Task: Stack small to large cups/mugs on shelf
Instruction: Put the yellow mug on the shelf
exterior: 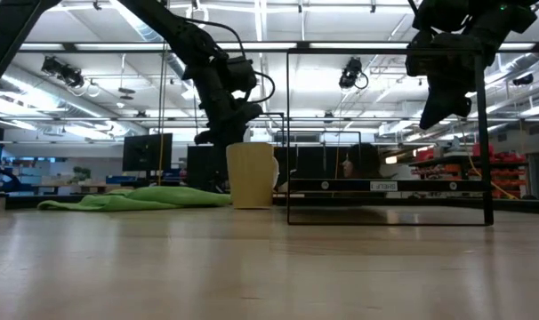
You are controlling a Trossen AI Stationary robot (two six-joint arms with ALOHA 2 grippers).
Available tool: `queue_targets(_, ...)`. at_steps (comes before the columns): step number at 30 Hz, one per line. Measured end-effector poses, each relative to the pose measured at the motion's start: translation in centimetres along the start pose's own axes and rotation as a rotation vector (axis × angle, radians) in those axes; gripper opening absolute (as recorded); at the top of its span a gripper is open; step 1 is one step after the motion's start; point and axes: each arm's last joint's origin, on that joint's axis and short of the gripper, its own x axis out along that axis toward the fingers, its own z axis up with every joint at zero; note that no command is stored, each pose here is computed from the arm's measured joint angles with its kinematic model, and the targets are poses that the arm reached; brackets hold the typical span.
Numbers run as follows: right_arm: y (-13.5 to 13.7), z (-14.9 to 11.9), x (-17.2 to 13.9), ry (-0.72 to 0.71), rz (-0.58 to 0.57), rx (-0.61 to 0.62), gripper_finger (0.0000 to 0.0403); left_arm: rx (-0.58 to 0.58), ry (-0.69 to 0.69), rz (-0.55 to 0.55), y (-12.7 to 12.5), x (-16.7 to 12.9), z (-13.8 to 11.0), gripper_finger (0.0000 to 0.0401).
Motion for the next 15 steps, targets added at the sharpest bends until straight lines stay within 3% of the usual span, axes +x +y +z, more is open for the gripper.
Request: queue_targets(15, 0.0, 0.0, 0.0, 0.0, 0.0, -0.019, 0.0032, 0.071, 0.021, 0.001, -0.4, -1.3, 0.5, 0.0027)
